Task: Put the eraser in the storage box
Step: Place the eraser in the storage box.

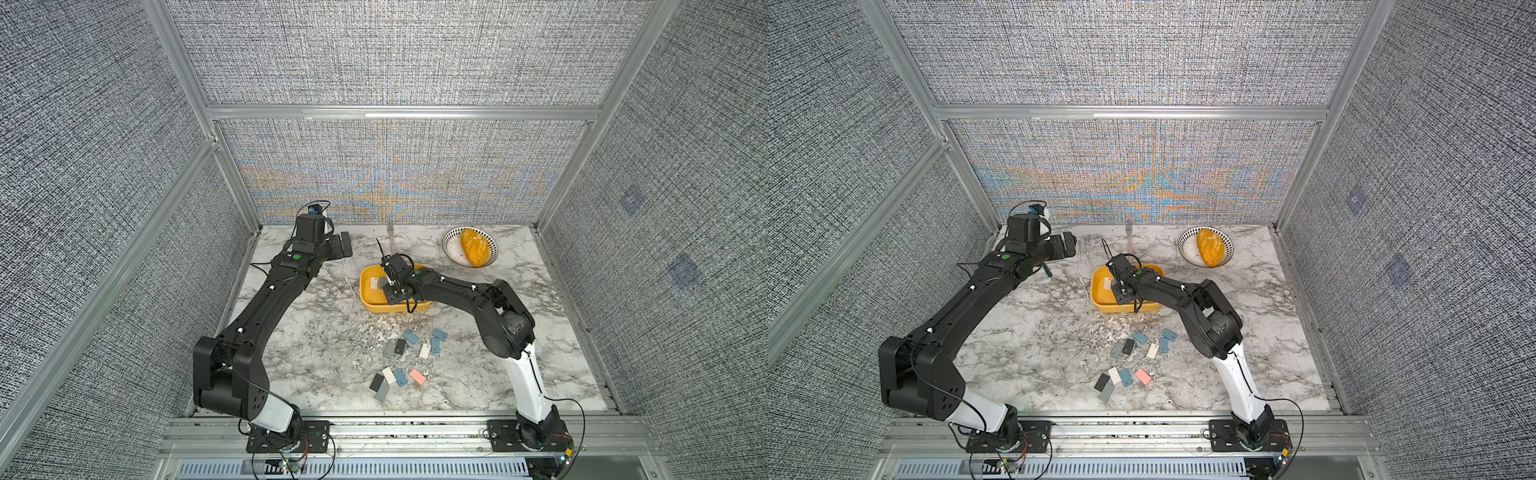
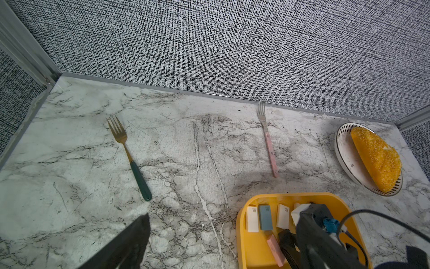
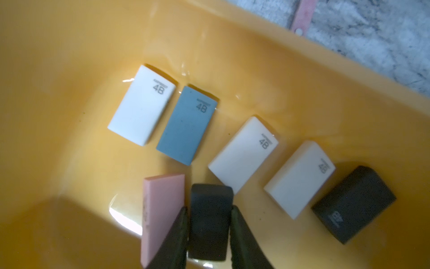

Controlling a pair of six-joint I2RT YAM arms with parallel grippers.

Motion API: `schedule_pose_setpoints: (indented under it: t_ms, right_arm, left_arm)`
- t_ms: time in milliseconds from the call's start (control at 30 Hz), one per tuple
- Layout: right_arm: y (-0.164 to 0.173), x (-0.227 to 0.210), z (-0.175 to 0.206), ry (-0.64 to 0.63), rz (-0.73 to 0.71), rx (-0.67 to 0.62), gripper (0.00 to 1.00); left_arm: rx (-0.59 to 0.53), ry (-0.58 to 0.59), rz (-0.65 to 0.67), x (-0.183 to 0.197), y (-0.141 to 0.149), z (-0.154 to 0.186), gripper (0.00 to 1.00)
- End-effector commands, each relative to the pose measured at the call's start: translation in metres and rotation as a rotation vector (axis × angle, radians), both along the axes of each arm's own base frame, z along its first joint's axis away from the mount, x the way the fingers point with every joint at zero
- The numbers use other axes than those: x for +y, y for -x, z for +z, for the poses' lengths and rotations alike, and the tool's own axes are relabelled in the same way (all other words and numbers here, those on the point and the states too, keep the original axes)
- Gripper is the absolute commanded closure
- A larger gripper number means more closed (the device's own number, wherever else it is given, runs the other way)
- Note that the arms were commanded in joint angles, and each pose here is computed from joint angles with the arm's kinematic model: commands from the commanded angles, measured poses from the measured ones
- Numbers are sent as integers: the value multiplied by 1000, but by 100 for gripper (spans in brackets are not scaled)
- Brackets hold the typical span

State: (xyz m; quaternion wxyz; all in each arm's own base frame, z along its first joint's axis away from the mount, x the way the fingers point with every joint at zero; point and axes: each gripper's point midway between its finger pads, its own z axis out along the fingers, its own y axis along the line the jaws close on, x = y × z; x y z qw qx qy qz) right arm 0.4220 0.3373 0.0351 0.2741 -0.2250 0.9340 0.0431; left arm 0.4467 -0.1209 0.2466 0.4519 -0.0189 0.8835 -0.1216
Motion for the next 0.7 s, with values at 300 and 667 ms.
schedule_pose_setpoints:
  t_ms: [300, 667]
  right_arm:
    - [2, 1, 22, -23, 5, -17, 48]
    - [13, -10, 62, -62, -21, -66, 42]
  left_arm:
    - [-11, -14, 2, 2, -1, 4, 0]
    - [-14, -14, 1, 2, 0, 5, 0]
